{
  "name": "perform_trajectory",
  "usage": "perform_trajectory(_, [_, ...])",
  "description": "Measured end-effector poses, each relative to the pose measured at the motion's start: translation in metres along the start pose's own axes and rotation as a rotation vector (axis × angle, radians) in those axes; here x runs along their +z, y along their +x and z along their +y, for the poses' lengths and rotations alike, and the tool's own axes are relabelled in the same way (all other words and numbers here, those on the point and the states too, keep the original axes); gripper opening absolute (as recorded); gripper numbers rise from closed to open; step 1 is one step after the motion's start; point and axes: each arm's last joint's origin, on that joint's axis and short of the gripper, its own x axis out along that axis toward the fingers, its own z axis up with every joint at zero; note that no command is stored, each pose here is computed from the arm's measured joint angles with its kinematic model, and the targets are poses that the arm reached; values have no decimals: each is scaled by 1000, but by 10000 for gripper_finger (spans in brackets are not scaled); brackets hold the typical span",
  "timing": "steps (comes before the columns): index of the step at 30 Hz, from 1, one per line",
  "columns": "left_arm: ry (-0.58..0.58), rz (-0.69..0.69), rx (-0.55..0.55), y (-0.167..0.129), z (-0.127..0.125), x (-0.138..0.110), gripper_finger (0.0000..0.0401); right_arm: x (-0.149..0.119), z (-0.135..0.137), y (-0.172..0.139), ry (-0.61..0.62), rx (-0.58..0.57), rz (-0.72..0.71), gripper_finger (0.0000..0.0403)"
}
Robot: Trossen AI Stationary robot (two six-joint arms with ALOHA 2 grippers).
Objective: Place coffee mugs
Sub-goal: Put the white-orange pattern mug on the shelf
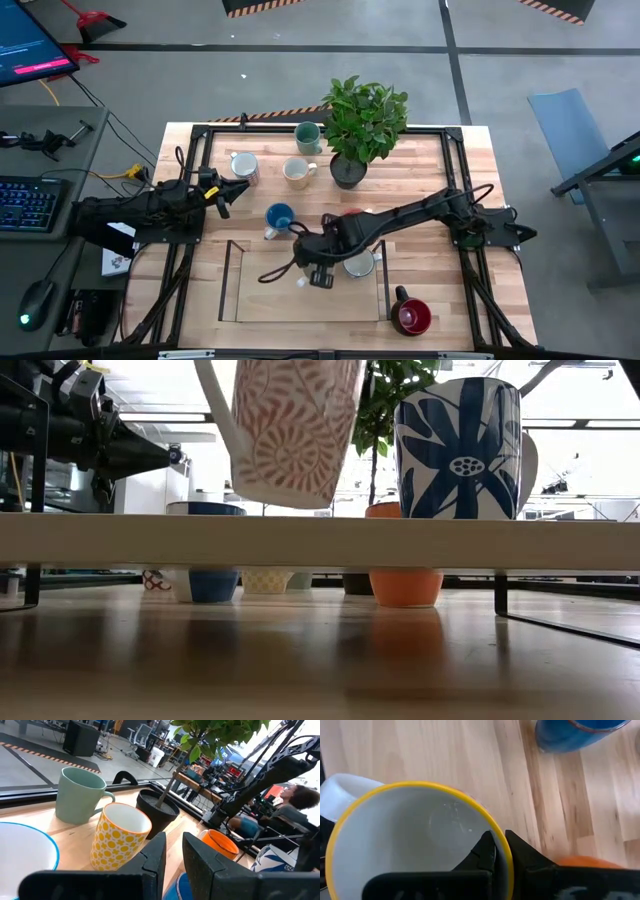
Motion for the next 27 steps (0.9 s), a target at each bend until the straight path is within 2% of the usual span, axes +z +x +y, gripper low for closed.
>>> perform_trajectory(7, [0,0,0,0,0,0,53,-6,1,5,56,-35,55,0])
perform_trajectory(27, [2,0,0,0,0,0,53,-13,10,15,30,-75,84,0])
